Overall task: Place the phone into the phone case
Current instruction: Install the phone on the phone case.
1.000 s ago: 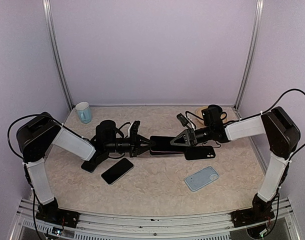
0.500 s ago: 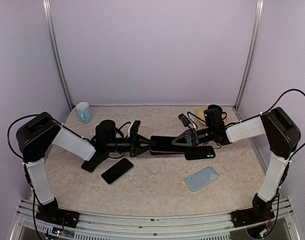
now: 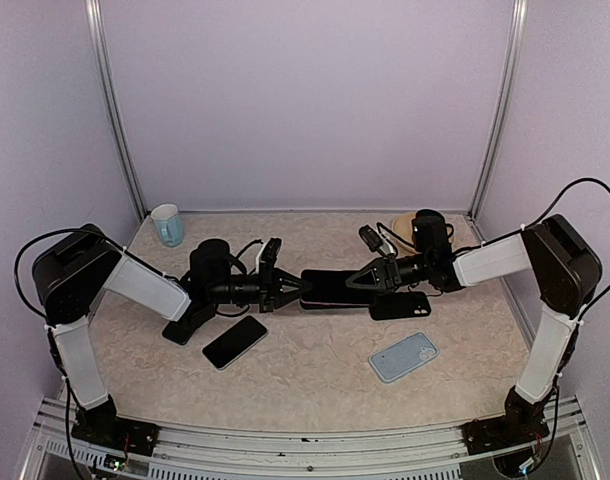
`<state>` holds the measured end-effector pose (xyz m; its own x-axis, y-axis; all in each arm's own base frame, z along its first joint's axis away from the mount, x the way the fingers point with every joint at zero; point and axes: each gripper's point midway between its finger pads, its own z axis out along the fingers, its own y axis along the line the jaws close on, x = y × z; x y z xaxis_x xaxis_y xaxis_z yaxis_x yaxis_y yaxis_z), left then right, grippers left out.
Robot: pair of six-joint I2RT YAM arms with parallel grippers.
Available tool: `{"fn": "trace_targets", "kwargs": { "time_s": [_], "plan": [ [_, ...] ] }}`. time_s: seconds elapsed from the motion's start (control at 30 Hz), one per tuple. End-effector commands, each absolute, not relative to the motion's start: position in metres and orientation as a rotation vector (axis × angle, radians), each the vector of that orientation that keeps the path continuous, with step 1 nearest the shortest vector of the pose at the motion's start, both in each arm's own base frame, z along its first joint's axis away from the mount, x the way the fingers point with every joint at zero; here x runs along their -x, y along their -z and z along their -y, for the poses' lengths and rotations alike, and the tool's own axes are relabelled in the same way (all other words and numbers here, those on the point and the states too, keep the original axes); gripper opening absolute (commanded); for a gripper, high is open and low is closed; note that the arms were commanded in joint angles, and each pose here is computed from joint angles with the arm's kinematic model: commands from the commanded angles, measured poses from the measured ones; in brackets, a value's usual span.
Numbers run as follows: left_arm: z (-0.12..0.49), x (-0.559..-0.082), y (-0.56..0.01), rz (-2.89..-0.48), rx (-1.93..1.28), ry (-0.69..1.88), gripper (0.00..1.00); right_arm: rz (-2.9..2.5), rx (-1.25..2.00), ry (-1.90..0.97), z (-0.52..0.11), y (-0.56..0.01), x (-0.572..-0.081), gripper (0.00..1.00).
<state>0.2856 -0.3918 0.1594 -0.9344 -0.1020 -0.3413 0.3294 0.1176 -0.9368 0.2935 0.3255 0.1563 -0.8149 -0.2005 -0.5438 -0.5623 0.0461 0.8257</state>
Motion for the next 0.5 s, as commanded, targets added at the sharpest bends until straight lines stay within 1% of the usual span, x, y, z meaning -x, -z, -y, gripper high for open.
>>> {"fn": "trace_targets", "kwargs": {
  "time_s": [0.0, 0.07, 0.2, 0.37, 0.47],
  "plan": [
    [0.3911, -0.3011, -0.1904, -1.973, -0.183, 1.877, 0.0, -1.945, 0.886, -1.852, -0.33, -0.1705, -0.2818, 0.06],
    [0.3916, -0.3017, -0.1902, -1.974, -0.181, 1.877, 0.0, -1.942, 0.888, -1.854, -0.33, -0.1711, -0.2814, 0.01],
    [0.3922, -0.302, -0.1904, -1.977, -0.183, 1.877, 0.01, -1.942, 0.888, -1.857, -0.3302, -0.1717, -0.2817, 0.0],
    [0.3913, -0.302, -0.1904, -1.981, -0.184, 1.871, 0.1, -1.938, 0.889, -1.857, -0.3301, -0.1734, -0.2825, 0.0],
    [0.3895, -0.3026, -0.1896, -1.985, -0.184, 1.862, 0.2, -1.934, 0.891, -1.857, -0.3301, -0.1746, -0.2825, 0.0]
  ]
}}
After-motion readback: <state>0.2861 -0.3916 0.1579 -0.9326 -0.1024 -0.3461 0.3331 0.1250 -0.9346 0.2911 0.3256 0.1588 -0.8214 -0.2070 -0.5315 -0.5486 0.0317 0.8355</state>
